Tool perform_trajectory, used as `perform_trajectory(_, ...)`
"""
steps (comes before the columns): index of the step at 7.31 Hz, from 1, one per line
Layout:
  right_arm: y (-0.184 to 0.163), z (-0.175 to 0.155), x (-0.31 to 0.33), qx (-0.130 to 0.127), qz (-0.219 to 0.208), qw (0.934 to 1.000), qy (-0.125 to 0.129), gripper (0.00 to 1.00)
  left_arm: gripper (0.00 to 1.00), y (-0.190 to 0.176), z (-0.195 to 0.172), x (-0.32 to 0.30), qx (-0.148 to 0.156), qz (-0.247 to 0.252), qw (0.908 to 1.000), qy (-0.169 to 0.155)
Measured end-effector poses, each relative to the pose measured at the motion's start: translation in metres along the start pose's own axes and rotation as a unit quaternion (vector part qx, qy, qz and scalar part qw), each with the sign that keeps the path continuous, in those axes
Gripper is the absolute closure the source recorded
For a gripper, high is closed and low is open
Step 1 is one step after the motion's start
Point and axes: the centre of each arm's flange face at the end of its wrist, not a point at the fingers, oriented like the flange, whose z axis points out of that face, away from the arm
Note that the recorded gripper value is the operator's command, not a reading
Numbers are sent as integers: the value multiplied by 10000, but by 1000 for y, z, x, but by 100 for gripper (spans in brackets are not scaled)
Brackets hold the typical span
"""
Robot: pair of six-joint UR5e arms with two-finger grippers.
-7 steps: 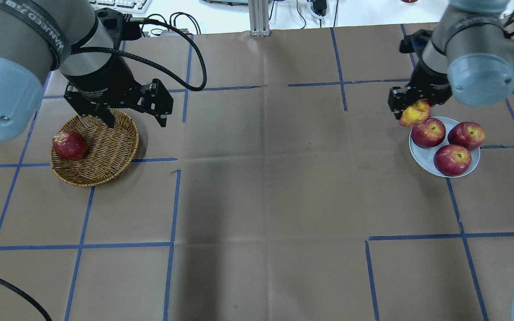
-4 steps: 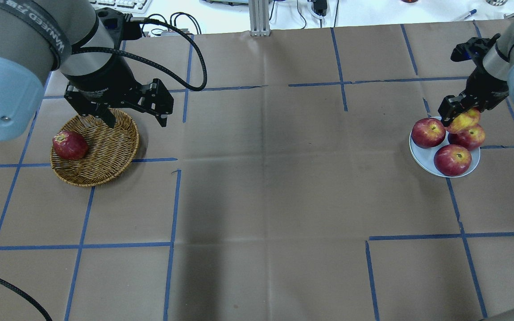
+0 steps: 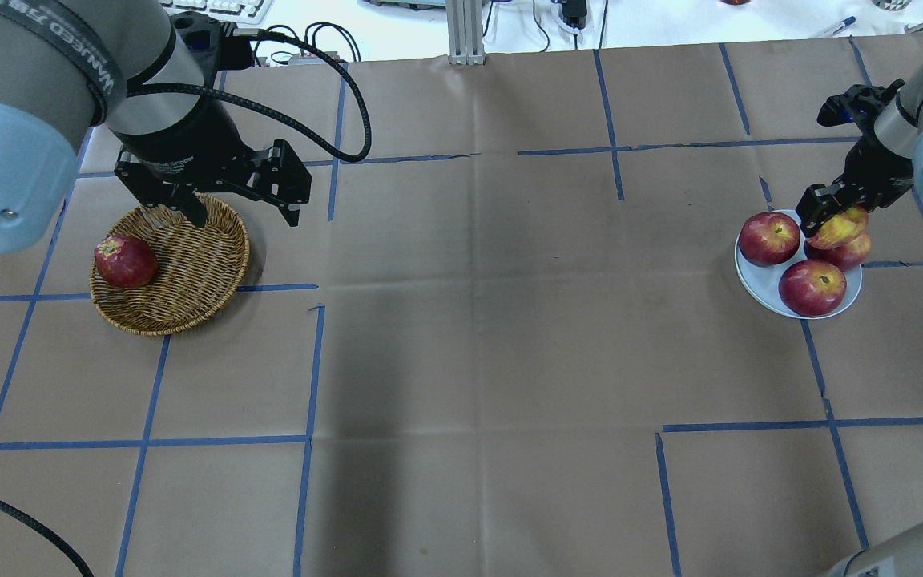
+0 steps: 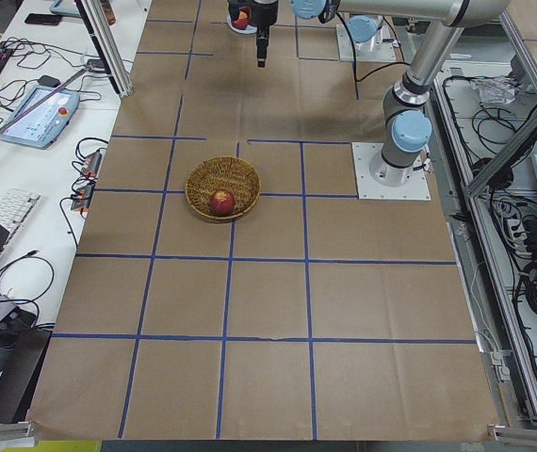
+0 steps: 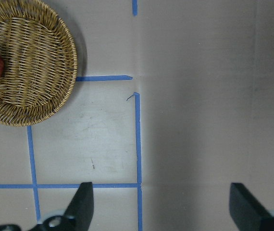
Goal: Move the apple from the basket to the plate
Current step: 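Lower the apple onto the plate and open the right gripper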
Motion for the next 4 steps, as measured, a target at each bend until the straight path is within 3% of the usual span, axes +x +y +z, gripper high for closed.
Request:
perform_trajectory(1,-1,6,1,-29,-15,10000,-6,44,1,0,0,0,3,3,10000,0)
perform_trajectory(2,-1,12,3,-103,-31,9999,26,9,1,-1,0,0,16,3,10000,1)
perform_trajectory(3,0,14,5,-177,-37,9998,95,0,1,-1,0,0,19,1,10000,1)
perform_trajectory(4,0,15,6,-211,-39,9997,122,0,1,-1,0,0,17,3,10000,1)
